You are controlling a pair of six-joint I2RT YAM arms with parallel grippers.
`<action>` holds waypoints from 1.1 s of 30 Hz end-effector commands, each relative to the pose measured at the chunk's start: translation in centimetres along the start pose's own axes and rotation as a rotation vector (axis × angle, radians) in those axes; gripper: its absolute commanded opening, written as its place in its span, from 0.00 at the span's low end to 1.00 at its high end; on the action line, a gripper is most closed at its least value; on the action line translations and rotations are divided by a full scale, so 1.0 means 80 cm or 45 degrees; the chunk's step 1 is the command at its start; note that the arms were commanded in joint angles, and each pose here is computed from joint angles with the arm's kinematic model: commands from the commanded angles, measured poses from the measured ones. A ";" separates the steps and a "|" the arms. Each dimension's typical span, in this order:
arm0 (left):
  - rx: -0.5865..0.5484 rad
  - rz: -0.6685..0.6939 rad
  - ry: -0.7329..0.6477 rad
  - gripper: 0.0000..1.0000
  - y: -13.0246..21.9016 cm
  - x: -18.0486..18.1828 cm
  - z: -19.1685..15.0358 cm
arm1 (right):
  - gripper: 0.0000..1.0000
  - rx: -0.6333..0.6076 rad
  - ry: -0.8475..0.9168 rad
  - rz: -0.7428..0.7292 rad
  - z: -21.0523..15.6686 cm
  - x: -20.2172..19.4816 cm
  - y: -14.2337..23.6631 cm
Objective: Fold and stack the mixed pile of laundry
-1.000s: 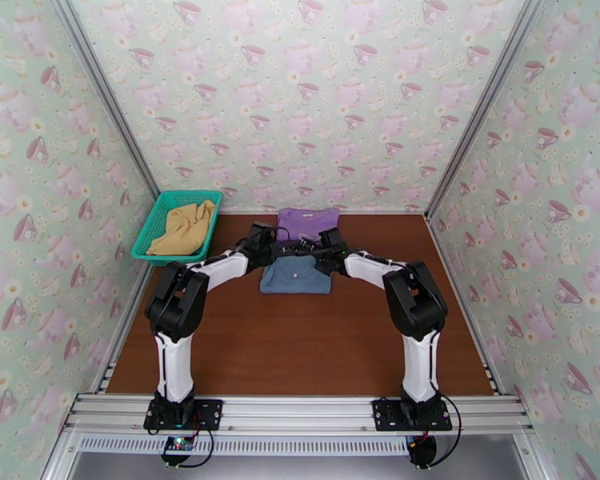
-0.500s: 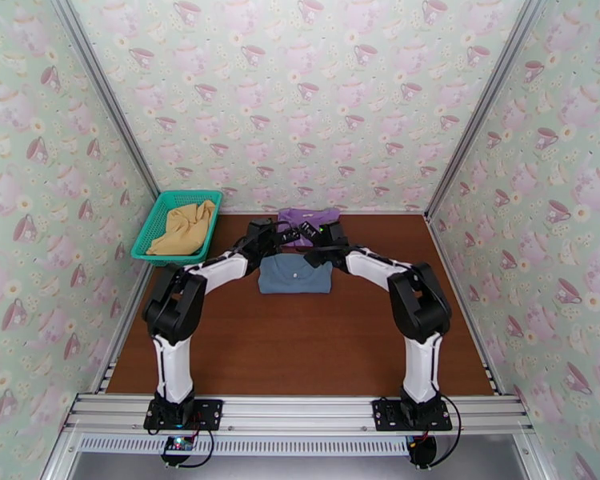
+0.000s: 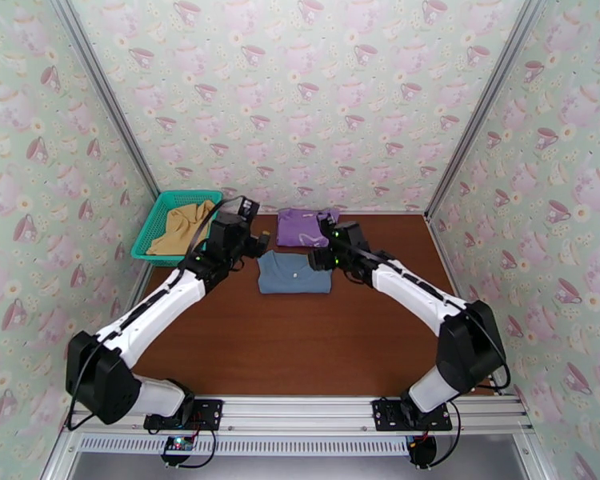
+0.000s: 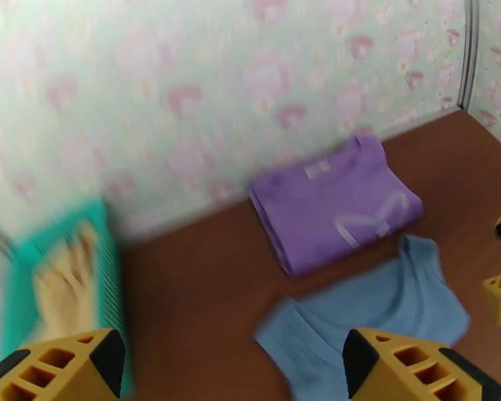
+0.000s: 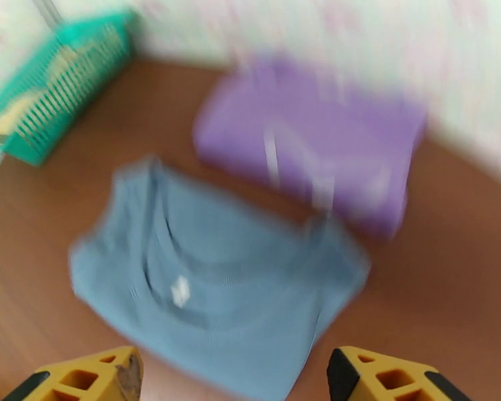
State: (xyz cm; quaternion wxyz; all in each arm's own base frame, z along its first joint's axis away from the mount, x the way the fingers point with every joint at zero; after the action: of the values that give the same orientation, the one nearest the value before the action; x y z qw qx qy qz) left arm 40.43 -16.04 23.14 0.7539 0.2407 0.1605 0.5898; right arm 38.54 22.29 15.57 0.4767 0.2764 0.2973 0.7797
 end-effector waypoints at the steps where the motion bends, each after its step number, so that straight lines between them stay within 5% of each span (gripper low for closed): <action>1: 0.375 -0.156 0.337 0.91 -0.028 -0.028 -0.096 | 0.78 0.090 -0.245 -0.018 -0.022 -0.004 -0.020; 16: 0.728 -0.047 0.344 0.84 -0.129 -0.037 -0.161 | 0.78 0.291 -0.305 -0.236 -0.048 -0.039 -0.124; 24: 0.835 -0.135 0.365 0.83 -0.162 -0.061 -0.201 | 0.77 0.337 -0.369 -0.182 -0.070 -0.032 -0.149; 33: 0.867 -0.301 0.378 0.68 -0.180 -0.106 -0.219 | 0.66 0.372 -0.469 -0.042 -0.089 -0.009 -0.162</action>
State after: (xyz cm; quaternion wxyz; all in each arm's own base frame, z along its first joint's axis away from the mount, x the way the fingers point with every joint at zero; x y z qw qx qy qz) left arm 41.91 -20.01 3.11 0.6371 0.3746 0.4430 0.5076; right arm 42.74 24.37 3.93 0.5173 0.4334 0.3099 0.6697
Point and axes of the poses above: each hand's point on the last joint's axis, 136 mm out from that joint toward the fingers, its own y axis back along the fingers, its own x axis along the line the jaws close on, z = x × y, the point moved 1 cm from there along y, back along the fingers, and after that the axes turned 1 degree about y, right-handed, at the moved point
